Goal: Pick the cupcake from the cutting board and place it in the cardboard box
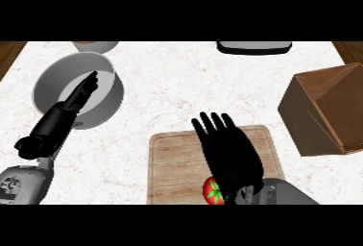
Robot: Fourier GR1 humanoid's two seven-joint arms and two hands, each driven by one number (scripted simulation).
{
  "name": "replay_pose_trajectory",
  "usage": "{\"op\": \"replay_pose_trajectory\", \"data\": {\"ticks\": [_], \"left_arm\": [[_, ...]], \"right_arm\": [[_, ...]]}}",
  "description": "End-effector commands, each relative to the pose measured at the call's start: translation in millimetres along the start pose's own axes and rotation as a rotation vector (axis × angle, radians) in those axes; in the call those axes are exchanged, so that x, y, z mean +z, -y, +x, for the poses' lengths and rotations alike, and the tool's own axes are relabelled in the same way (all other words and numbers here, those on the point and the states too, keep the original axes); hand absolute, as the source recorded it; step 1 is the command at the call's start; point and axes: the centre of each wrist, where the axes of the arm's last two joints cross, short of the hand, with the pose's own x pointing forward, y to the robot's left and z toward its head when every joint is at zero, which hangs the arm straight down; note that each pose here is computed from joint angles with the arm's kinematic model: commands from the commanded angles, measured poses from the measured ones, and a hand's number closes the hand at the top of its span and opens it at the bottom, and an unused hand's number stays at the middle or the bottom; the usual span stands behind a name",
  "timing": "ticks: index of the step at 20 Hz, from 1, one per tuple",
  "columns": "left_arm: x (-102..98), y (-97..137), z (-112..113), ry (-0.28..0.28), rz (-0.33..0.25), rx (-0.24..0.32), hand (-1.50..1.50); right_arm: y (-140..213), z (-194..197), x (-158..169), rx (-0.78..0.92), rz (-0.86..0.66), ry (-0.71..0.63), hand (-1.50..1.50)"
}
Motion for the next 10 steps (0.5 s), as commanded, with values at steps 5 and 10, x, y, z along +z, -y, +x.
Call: {"op": "replay_pose_trajectory", "data": {"ticks": [5, 10], "left_arm": [[-22.6, 22.8, -7.1, 0.007, 0.001, -0.005, 0.0], [10.0, 8.0, 26.6, 0.019, -0.021, 0.004, 0.0]], "right_arm": [[-2.4, 4.2, -26.3, -0.01, 0.046, -0.036, -1.5], [-28.3, 5.3, -24.6, -0.012, 0.065, -0.046, -1.5]]}}
